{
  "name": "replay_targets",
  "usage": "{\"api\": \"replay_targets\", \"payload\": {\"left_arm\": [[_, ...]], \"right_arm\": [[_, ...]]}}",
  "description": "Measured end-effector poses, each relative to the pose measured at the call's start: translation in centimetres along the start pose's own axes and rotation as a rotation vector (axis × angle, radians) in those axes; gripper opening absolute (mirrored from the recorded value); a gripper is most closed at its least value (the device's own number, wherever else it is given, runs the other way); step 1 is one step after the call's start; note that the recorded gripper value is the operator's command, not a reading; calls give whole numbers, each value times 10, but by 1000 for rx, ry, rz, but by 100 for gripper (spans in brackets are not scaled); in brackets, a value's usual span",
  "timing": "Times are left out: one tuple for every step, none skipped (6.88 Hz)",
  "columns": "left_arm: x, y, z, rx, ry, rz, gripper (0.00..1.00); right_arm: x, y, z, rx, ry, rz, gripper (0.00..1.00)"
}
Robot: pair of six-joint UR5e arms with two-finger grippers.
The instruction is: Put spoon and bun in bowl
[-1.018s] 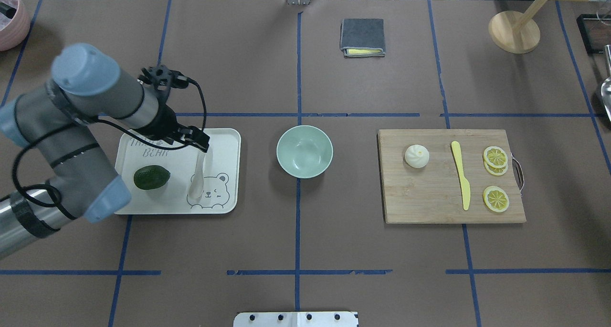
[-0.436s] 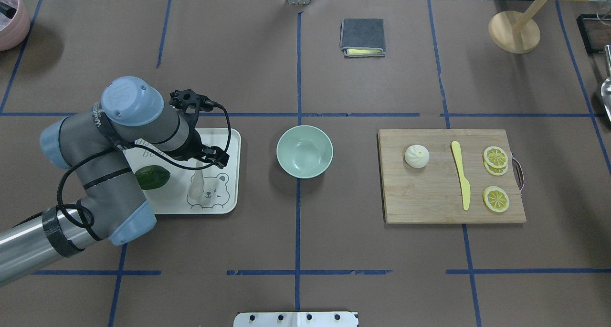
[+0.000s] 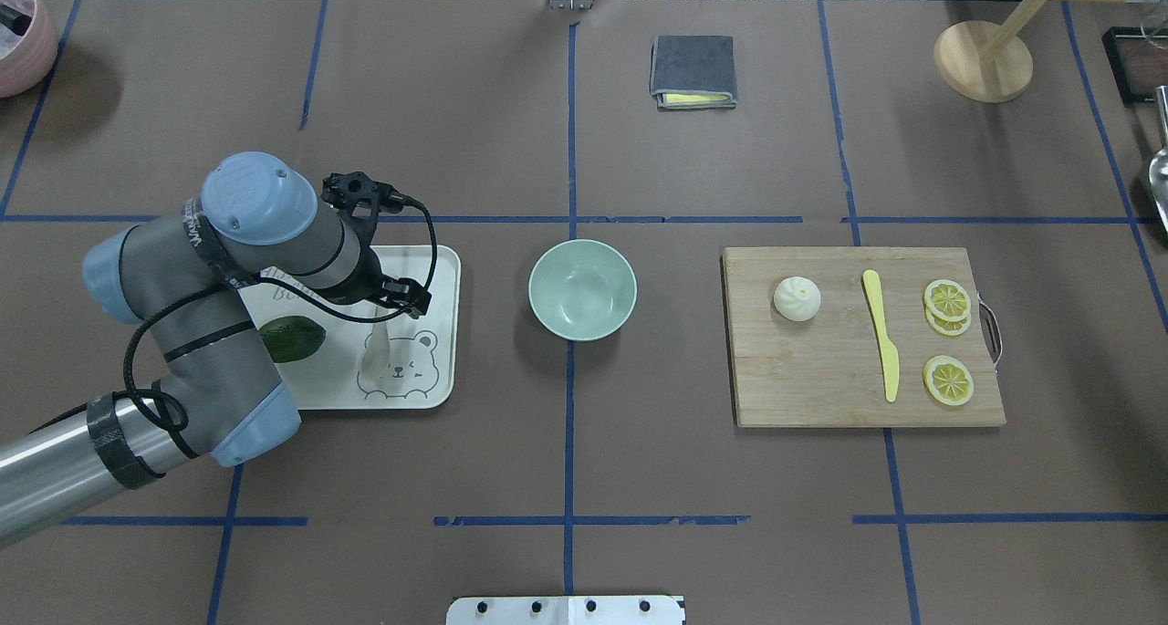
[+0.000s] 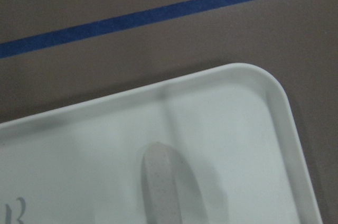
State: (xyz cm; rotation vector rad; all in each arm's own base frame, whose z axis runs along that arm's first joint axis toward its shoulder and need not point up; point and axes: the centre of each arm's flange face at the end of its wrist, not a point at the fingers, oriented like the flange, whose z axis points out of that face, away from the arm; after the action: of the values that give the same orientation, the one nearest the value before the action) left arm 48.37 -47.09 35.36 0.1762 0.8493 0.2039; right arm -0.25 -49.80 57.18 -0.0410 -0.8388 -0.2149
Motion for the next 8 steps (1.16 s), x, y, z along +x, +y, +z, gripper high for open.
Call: {"api": "replay_targets", "payload": {"left_arm": [[-1,0,2,0,-5,0,74],[-2,-1,4,-2,-9,-1,64],[-3,0,5,-3,-11,-2,30],[-3,0,6,-4,-12,-2,0],[-3,0,5,-5,-12,-2,0],[-2,0,3,-6,-12,-5,0],[-1,0,1,-6,-11,-7,0],[4,-1,-5,0,-3,-6,0]], "right_arm": [[0,0,0,0,0,0,100],[0,0,0,0,0,0,100],[0,0,0,-1,0,1,100],[0,0,0,-1,0,1,100],[0,0,0,-1,0,1,100],[0,0,0,0,0,0,100],[0,0,0,0,0,0,100],[0,0,0,1,0,-1,100]]}}
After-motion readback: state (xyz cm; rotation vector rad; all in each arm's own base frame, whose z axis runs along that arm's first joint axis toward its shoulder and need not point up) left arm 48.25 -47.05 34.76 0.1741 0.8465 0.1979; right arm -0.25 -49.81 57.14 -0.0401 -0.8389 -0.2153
